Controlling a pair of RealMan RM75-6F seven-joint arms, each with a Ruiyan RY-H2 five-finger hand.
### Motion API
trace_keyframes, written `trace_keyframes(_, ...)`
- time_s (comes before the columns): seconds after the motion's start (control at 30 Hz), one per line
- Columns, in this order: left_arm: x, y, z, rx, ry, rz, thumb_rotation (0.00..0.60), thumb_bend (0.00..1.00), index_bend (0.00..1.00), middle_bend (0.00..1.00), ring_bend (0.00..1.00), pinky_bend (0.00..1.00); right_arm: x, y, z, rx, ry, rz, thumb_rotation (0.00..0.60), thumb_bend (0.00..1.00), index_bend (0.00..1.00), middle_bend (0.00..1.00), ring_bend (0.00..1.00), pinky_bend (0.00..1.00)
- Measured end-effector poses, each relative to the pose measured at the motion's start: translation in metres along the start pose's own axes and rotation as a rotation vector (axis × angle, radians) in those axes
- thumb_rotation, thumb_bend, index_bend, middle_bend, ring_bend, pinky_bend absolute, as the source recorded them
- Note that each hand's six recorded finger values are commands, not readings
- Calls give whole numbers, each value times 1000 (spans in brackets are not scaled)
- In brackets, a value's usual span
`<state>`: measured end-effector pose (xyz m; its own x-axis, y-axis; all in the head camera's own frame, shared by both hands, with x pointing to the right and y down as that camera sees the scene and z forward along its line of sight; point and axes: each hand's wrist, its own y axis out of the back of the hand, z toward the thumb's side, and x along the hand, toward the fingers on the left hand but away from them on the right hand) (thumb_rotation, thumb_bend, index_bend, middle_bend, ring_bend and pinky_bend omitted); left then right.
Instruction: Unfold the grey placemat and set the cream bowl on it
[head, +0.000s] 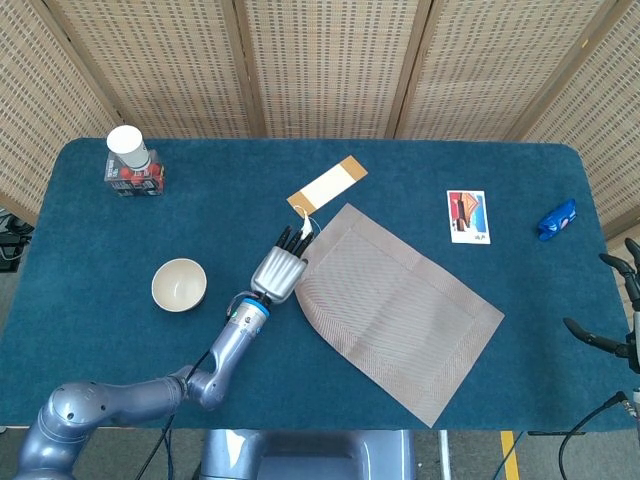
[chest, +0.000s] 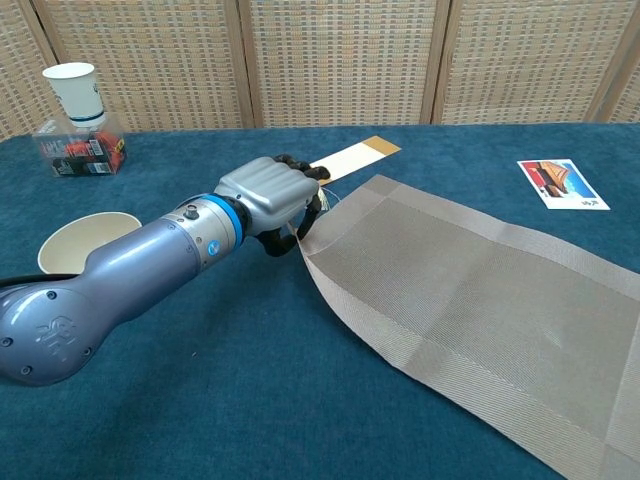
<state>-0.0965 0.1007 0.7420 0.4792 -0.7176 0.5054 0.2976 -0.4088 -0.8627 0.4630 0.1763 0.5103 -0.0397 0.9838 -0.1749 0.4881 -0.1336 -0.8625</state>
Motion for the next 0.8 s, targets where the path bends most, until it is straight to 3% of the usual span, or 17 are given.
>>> trace_keyframes(0.23,-1,1,-1,-7,4,18,600,481,745,0,0,0,0,-1,1,5,0,6,600,225,232,0,0,0)
trace_keyframes(0.5,-7,8,-3,-30,1,44,600,481,762,0,0,0,1,-3,2,10,1,14,600,225,232,0,0,0)
trace_keyframes(0.8,-41,26,-14,-65,-24,83,600,482,770,0,0,0,2,-3,5,19,11,12,600,225,232,0,0,0)
